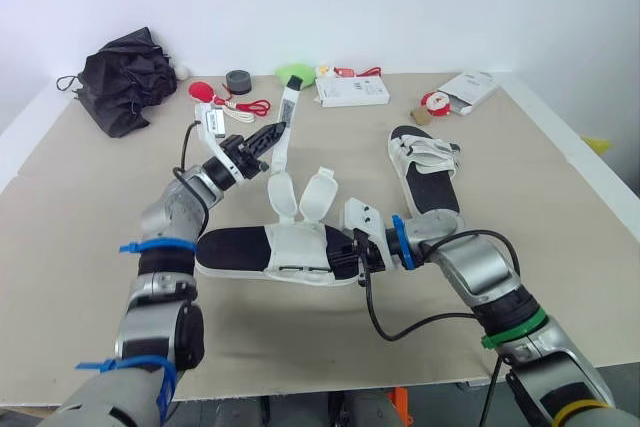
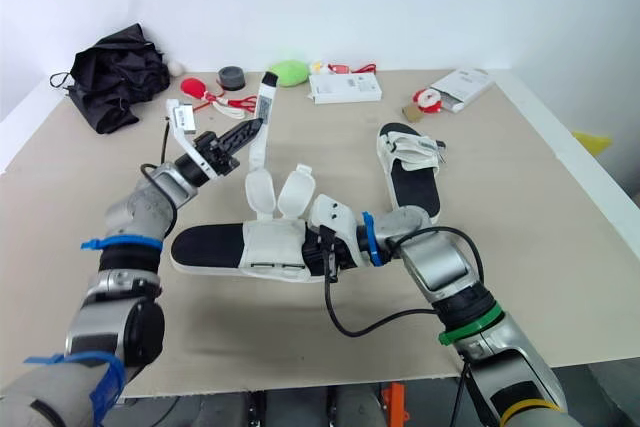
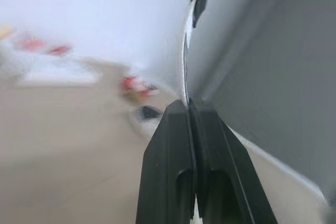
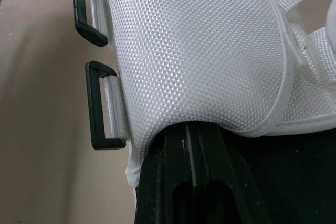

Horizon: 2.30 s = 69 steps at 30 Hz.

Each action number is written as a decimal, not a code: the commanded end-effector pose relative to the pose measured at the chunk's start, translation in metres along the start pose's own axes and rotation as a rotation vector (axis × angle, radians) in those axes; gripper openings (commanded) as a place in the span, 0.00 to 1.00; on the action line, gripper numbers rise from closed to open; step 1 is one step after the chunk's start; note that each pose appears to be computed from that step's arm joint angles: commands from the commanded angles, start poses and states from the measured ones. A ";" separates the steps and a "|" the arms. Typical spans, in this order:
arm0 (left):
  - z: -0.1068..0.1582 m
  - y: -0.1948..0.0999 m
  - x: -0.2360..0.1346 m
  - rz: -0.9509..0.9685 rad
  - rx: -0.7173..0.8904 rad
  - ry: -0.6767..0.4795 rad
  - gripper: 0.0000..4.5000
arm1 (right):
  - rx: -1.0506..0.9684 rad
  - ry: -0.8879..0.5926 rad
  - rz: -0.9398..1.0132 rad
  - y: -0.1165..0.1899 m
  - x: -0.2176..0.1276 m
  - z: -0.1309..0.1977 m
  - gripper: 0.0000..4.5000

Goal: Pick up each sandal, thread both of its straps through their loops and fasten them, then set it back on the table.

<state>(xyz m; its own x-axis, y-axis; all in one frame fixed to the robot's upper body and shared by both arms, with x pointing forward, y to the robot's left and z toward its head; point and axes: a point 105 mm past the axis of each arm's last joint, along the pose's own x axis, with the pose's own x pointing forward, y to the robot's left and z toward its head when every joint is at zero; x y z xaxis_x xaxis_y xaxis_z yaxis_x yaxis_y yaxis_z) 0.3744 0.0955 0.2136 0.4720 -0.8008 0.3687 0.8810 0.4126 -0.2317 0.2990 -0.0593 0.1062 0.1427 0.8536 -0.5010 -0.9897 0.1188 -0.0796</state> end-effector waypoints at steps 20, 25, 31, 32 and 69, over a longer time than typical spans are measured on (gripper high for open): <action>-0.025 -0.082 -0.088 -0.806 0.884 0.460 0.01 | -0.015 0.231 0.017 0.010 0.008 -0.055 0.00; -0.028 -0.070 -0.105 -0.812 0.979 0.502 0.01 | -0.025 0.238 0.020 0.008 0.010 -0.055 0.00; -0.024 -0.071 -0.096 -0.712 0.824 0.467 0.40 | -0.029 0.242 0.033 0.008 0.010 -0.056 0.00; -0.023 -0.072 -0.096 -0.700 0.779 0.472 0.51 | -0.029 0.243 0.033 0.008 0.010 -0.056 0.00; -0.121 -0.125 -0.134 0.077 -0.469 0.812 0.71 | -0.057 0.235 0.107 0.014 0.022 -0.042 0.00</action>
<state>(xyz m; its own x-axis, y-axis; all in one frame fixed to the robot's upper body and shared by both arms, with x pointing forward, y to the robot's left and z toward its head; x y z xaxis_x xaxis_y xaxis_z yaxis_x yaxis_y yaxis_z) 0.1998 0.1005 0.0853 0.2168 -0.9113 -0.3500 0.6612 0.4009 -0.6342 0.2973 -0.0457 0.1033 0.0828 0.8183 -0.5688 -0.9833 -0.0257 -0.1801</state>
